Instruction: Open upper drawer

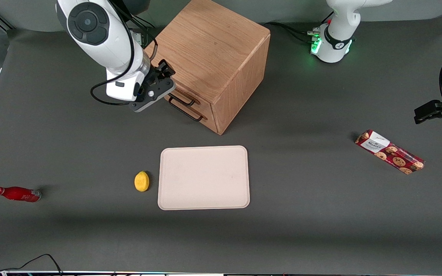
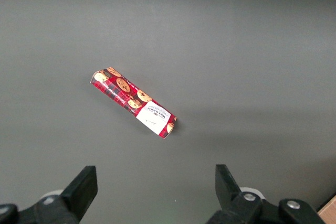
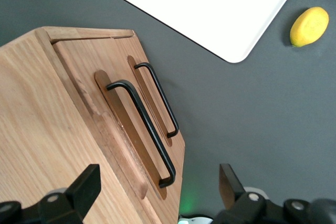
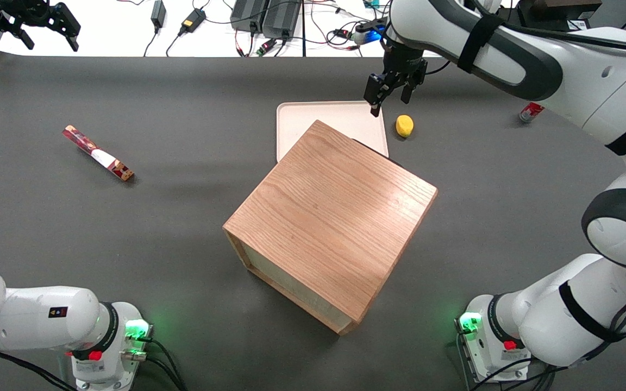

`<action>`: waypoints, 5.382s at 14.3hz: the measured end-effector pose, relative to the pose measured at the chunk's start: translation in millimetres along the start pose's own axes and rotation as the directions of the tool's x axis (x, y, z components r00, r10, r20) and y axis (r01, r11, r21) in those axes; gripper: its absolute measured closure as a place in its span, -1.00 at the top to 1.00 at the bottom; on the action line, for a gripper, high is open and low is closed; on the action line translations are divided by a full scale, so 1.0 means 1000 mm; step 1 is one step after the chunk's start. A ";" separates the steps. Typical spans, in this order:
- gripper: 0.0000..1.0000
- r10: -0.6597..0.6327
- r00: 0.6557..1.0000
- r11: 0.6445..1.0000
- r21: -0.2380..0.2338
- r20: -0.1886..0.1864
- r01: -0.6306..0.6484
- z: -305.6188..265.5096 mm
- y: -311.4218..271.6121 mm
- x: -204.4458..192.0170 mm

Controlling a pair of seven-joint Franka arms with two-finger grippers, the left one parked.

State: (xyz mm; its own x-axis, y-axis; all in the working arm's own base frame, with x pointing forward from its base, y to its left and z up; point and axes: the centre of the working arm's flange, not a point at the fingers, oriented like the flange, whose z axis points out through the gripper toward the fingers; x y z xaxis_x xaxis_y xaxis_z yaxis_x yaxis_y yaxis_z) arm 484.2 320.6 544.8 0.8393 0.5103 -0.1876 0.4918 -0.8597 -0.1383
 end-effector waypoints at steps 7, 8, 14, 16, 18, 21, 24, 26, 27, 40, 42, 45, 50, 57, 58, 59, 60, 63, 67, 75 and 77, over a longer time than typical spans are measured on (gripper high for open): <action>1.00 -0.021 0.999 0.992 0.121 0.029 0.018 0.025 0.046 0.020; 1.00 -0.023 0.999 0.992 0.122 0.039 0.018 0.031 0.046 0.023; 1.00 -0.025 0.995 0.992 0.127 0.098 0.012 0.060 0.044 0.027; 1.00 -0.031 0.994 0.990 0.138 0.108 0.016 0.067 0.044 0.026; 1.00 -0.083 0.991 0.987 0.150 0.105 0.066 0.075 0.045 0.026; 1.00 -0.123 0.987 0.980 0.170 0.108 0.103 0.090 0.046 0.026; 1.00 -0.127 0.985 0.979 0.175 0.118 0.106 0.100 0.047 0.025; 1.00 -0.134 0.983 0.978 0.177 0.127 0.110 0.107 0.045 0.024; 1.00 -0.134 0.983 0.978 0.177 0.128 0.111 0.111 0.044 0.025; 1.00 -0.175 0.972 0.966 0.220 0.155 0.139 0.151 0.041 0.019; 1.00 -0.219 0.967 0.957 0.222 0.134 0.186 0.152 0.041 0.020; 1.00 -0.294 0.950 0.936 0.232 0.104 0.265 0.150 0.047 0.021; 1.00 -0.327 0.942 0.925 0.227 0.073 0.304 0.149 0.052 0.024; 1.00 -0.345 0.938 0.918 0.216 0.030 0.331 0.150 0.073 0.031; 1.00 -0.343 0.939 0.919 0.215 0.026 0.330 0.151 0.078 0.031; 1.00 -0.342 0.940 0.919 0.216 0.022 0.329 0.151 0.084 0.032; 1.00 -0.341 0.940 0.919 0.216 0.018 0.329 0.150 0.088 0.033; 1.00 -0.327 0.945 0.924 0.214 0.007 0.318 0.146 0.104 0.037; 1.00 -0.342 0.940 0.918 0.212 -0.006 0.336 0.147 0.121 0.043; 1.00 -0.355 0.934 0.913 0.202 -0.037 0.355 0.141 0.153 0.052; 1.00 -0.366 0.930 0.909 0.198 -0.045 0.367 0.139 0.157 0.054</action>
State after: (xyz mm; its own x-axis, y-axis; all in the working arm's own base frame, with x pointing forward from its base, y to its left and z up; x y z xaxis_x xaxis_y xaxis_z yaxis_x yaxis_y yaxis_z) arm 574.9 216.3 378.1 0.6106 0.7879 -0.0798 0.7094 -0.5890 -0.3870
